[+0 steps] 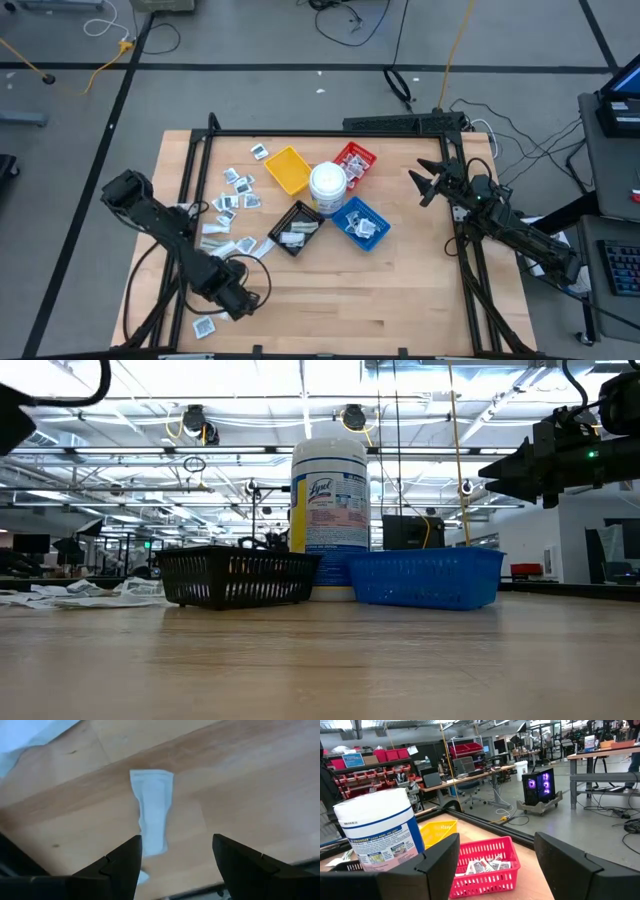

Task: Pick & Place First Aid Supplies
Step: Put the bandage pack into the black bin

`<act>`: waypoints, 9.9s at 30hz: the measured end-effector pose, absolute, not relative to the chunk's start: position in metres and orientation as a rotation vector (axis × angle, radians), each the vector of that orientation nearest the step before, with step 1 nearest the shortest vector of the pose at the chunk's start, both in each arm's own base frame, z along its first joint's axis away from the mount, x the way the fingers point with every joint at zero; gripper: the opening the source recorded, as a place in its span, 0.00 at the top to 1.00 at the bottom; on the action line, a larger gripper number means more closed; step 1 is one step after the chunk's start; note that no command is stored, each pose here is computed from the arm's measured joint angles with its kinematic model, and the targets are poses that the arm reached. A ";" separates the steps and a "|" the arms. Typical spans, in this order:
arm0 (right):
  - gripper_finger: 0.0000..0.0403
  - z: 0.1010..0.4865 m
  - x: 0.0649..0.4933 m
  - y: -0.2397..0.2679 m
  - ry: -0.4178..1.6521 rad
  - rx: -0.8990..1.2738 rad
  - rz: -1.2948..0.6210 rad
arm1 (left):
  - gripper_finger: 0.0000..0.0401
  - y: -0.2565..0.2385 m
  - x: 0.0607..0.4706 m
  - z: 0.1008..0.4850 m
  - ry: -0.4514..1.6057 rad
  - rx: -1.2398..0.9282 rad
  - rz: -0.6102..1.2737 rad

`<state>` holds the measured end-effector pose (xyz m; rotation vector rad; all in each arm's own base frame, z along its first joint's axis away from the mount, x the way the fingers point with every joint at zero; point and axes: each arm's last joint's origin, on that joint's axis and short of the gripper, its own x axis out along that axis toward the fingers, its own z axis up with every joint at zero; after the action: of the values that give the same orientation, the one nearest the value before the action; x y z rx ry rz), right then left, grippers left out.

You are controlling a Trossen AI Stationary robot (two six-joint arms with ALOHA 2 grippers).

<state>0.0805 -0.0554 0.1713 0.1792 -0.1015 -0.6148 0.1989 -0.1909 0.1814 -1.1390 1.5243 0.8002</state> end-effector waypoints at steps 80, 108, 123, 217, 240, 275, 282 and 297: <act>0.37 0.171 0.080 -0.055 -0.101 0.179 -0.615 | 1.00 0.005 0.321 0.227 1.484 -0.784 0.443; 0.37 0.171 0.080 -0.055 -0.102 0.179 -0.615 | 0.47 -0.012 0.336 0.202 1.420 -0.677 0.518; 0.37 0.171 0.080 -0.055 -0.101 0.179 -0.615 | 0.32 -0.012 0.320 0.237 1.333 -0.661 0.472; 0.37 0.171 0.080 -0.055 -0.101 0.179 -0.615 | 0.99 -0.117 0.147 0.179 1.737 -0.621 0.410; 0.37 0.171 0.080 -0.055 -0.102 0.179 -0.615 | 1.00 -0.088 0.221 0.249 1.402 -0.707 0.589; 0.37 0.171 0.080 -0.055 -0.102 0.179 -0.614 | 0.97 -0.051 0.347 0.201 1.104 -0.450 0.705; 0.37 0.171 0.080 -0.055 -0.102 0.179 -0.615 | 0.78 -0.050 0.347 0.204 1.057 -0.466 0.750; 0.37 0.171 0.080 -0.055 -0.101 0.179 -0.615 | 0.34 -0.055 0.347 0.220 1.073 -0.435 0.534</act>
<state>0.0805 -0.0554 0.1713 0.1790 -0.1014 -0.6148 0.3472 -0.0546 0.2199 -0.4351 1.0728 0.5337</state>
